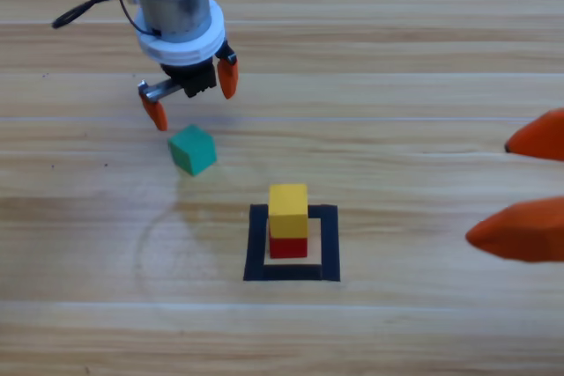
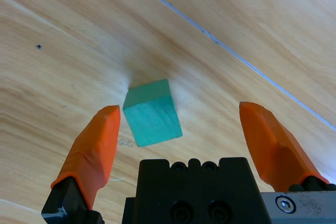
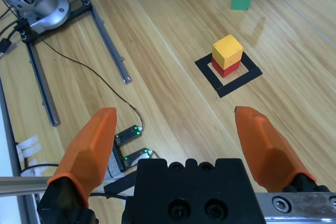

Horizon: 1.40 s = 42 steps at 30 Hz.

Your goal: Stack the blocks in the rectangular block: red at the bottom, yellow in the middle, green on top

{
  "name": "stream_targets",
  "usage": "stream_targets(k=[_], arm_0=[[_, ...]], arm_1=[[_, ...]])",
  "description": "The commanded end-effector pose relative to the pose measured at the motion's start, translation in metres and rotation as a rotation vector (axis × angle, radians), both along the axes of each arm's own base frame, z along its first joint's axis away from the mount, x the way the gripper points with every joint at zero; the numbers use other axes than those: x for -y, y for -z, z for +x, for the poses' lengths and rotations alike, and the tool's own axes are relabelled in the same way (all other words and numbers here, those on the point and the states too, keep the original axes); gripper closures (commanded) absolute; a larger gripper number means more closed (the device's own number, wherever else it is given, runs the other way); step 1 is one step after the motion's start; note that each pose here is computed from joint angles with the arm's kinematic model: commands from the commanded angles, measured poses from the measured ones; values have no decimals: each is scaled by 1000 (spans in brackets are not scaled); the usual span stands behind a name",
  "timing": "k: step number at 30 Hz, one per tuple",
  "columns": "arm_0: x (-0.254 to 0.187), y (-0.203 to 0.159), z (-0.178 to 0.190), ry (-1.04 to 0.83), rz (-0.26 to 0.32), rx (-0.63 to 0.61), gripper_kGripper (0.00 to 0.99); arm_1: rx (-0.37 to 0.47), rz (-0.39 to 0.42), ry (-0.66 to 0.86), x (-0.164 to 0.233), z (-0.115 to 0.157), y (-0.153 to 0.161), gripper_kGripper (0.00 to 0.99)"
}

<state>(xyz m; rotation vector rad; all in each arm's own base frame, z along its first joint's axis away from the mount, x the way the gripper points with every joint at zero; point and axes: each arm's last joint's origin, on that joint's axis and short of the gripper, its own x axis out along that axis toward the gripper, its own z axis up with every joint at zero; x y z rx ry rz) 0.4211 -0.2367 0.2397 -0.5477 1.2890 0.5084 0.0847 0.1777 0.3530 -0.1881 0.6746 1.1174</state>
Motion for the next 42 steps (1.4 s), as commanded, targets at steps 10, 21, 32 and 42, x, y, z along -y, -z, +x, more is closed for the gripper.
stream_targets(k=[10,21,32,42], arm_0=[[27,19,-20,-54,24,-65,14],[16,18,-13,-145,-14,-75,17],[3,24,-8,-190,-1,-94,19],[4,43,-6,-217,20,-129,21]], arm_1=[[9,-32,-6,0,-5,20,1],[43,-20,71,10,-5,19,1],[29,-42,117,7,-2,20,1],[19,-71,115,3,0,26,1]])
